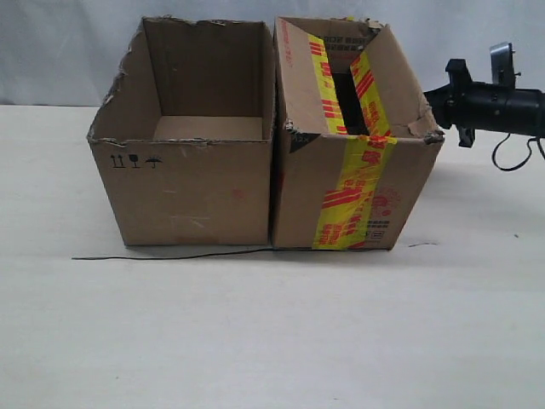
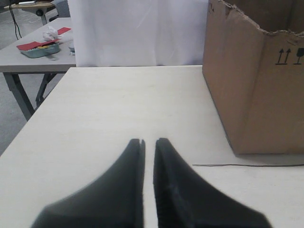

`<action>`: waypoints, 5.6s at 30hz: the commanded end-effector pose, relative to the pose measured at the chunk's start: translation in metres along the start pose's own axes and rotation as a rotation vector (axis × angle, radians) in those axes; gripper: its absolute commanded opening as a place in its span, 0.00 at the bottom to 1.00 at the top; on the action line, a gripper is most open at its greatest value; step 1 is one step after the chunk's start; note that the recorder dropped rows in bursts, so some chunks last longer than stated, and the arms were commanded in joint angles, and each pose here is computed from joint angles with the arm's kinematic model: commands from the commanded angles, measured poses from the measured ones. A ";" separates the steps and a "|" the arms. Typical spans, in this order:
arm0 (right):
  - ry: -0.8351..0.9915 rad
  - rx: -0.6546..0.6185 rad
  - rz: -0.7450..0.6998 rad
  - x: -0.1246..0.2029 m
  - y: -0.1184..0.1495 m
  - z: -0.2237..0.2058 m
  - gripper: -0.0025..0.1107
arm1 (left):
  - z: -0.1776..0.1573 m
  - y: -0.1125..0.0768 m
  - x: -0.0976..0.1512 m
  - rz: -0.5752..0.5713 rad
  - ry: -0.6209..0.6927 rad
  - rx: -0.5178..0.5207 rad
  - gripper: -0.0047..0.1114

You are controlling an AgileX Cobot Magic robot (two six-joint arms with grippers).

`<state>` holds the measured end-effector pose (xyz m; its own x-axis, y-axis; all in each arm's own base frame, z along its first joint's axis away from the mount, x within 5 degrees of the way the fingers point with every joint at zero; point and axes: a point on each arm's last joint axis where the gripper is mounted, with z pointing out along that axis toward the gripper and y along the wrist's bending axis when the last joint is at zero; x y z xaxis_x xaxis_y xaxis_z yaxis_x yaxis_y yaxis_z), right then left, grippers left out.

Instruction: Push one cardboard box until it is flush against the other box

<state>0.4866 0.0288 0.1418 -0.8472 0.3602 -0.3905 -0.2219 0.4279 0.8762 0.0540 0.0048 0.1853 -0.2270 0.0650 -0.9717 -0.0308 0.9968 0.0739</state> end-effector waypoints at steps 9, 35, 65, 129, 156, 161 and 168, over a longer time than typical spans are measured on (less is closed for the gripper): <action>0.077 0.009 -0.094 -0.011 0.028 -0.038 0.02 | 0.000 -0.001 -0.001 -0.010 -0.011 0.012 0.04; -0.070 0.435 -0.529 0.073 0.231 -0.174 0.02 | 0.000 -0.001 -0.001 -0.010 -0.011 0.012 0.04; -0.278 0.699 -0.951 0.266 0.303 -0.285 0.02 | 0.000 -0.001 -0.001 -0.010 -0.011 0.012 0.04; -0.517 0.695 -1.070 0.327 0.169 -0.250 0.02 | 0.000 -0.001 -0.001 -0.010 -0.011 0.012 0.04; -0.480 0.635 -0.915 0.346 0.129 -0.233 0.02 | 0.000 -0.001 -0.001 -0.010 -0.011 0.012 0.04; -0.475 0.652 -0.938 0.346 0.129 -0.233 0.02 | 0.000 -0.001 -0.001 -0.010 -0.011 0.012 0.04; -0.464 0.676 -0.971 0.346 0.128 -0.234 0.02 | 0.000 -0.001 -0.001 -0.010 -0.011 0.012 0.04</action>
<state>0.0523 0.0147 0.1859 -0.2007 -0.1252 -0.9716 -0.2544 0.9644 -0.0718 0.0540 0.0048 0.1853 -0.2271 0.0632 -0.9718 -0.0306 0.9969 0.0720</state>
